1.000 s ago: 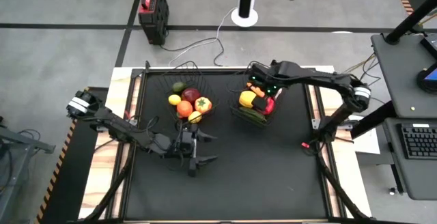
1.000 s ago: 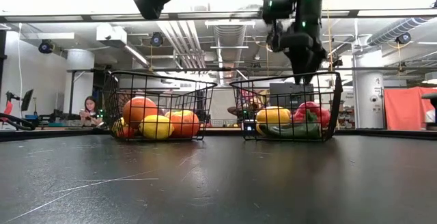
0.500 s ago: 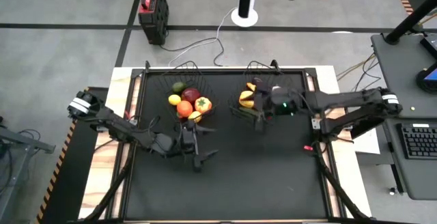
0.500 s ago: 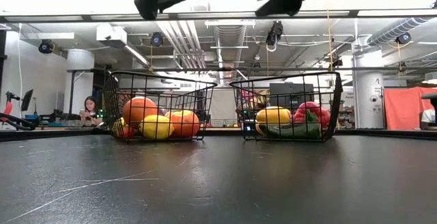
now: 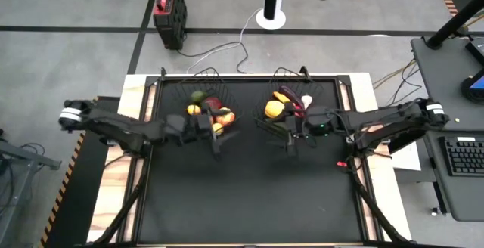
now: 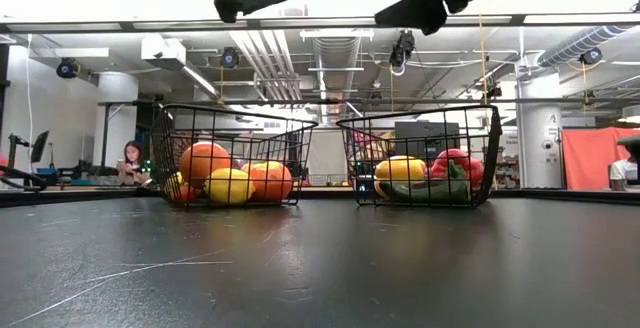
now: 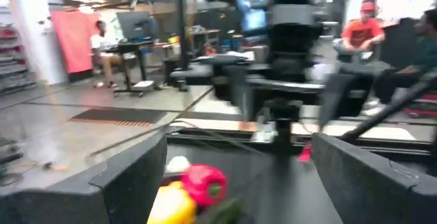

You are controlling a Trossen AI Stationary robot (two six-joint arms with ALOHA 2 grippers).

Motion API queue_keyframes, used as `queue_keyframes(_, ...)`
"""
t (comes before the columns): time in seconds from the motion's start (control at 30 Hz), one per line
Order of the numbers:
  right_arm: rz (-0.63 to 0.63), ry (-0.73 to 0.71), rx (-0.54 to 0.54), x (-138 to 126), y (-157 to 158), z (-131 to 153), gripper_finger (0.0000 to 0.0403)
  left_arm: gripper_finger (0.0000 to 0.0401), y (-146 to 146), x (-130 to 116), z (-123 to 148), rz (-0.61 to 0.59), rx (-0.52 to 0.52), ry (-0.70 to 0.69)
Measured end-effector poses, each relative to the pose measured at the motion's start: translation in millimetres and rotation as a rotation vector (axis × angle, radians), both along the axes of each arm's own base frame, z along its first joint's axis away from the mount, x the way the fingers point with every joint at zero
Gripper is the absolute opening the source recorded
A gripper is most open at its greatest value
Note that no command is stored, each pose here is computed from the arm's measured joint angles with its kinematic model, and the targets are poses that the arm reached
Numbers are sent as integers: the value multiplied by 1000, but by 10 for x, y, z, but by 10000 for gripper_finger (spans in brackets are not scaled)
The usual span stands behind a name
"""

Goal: Sort produce into baskets
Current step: Return to Home Position

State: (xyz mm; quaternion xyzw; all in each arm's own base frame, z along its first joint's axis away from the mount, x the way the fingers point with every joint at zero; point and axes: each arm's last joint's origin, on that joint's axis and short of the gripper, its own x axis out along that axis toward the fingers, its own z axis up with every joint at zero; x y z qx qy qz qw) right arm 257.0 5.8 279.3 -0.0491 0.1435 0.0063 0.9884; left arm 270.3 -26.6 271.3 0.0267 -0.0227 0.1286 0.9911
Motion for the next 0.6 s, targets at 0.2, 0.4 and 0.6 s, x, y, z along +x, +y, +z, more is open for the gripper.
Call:
queue_keyframes(0.2,15,-82,-39,-194,-3,160,333,343,271,-423,162,67,25,-25)
queue_keyframes(0.4,12,-162,-63,-461,-25,175,340,343,375,-845,21,97,-9,-91)
queue_keyframes(0.6,5,-223,-51,-715,-40,29,343,343,386,-1187,-136,97,-57,-209)
